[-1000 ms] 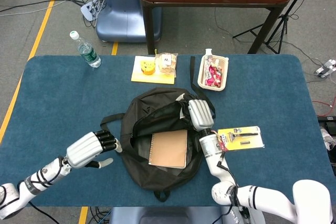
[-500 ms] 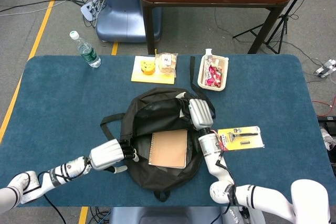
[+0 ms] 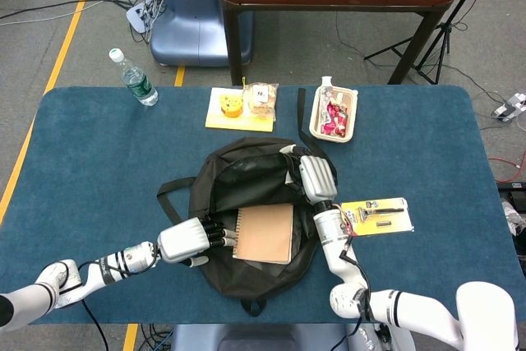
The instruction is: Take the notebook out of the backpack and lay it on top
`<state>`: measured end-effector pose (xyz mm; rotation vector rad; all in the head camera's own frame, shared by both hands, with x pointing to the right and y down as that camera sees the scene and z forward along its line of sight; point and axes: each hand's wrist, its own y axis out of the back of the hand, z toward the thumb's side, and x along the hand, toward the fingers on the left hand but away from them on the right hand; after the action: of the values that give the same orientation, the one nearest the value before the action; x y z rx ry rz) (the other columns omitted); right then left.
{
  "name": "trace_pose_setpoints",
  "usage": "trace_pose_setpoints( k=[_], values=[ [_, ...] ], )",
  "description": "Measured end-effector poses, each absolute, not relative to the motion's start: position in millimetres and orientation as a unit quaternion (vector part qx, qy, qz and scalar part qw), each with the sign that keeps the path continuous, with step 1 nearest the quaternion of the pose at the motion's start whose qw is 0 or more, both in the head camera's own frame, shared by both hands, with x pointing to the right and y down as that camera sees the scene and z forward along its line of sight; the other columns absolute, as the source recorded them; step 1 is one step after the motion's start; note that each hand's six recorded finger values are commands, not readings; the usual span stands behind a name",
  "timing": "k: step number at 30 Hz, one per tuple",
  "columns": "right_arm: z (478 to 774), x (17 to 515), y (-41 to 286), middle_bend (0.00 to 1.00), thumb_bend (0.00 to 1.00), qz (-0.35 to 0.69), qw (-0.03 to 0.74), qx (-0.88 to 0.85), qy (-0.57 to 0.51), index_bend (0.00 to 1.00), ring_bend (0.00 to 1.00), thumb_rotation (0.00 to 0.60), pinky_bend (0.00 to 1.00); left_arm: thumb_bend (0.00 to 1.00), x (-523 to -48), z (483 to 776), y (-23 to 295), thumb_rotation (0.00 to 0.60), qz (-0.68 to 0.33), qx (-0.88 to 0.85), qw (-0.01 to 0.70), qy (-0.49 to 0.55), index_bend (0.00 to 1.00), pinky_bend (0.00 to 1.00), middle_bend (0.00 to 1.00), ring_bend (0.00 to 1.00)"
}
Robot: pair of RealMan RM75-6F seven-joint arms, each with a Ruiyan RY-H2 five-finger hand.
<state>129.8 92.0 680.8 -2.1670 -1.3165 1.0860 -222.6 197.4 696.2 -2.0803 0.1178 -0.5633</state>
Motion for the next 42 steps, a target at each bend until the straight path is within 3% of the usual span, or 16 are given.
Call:
trace_pose_setpoints(
  k=[10,20,42],
  values=[
    [687,126,92,0.3,0.98,0.396,0.191,-0.771,-0.459,0.58,0.25,0.6,0.32,0.28,-220,709,190,0.6,-0.232,-0.828,0.508,0.049,0.08,0.18,0.07,0.1],
    [690,122,85,0.29,0.98,0.404,0.193,-0.768,-0.458,0.57,0.24,0.6,0.32,0.26,-201,721,193,0.6,-0.214,-0.821,0.528,0.037,0.08,0.17,0.07,0.1],
    [702,120,81,0.28,0.98,0.419,0.195,-0.763,-0.452,0.57,0.23,0.6,0.32,0.26,-167,736,196,0.6,-0.204,-0.84,0.5,0.049,0.1,0.17,0.07,0.1]
  ],
)
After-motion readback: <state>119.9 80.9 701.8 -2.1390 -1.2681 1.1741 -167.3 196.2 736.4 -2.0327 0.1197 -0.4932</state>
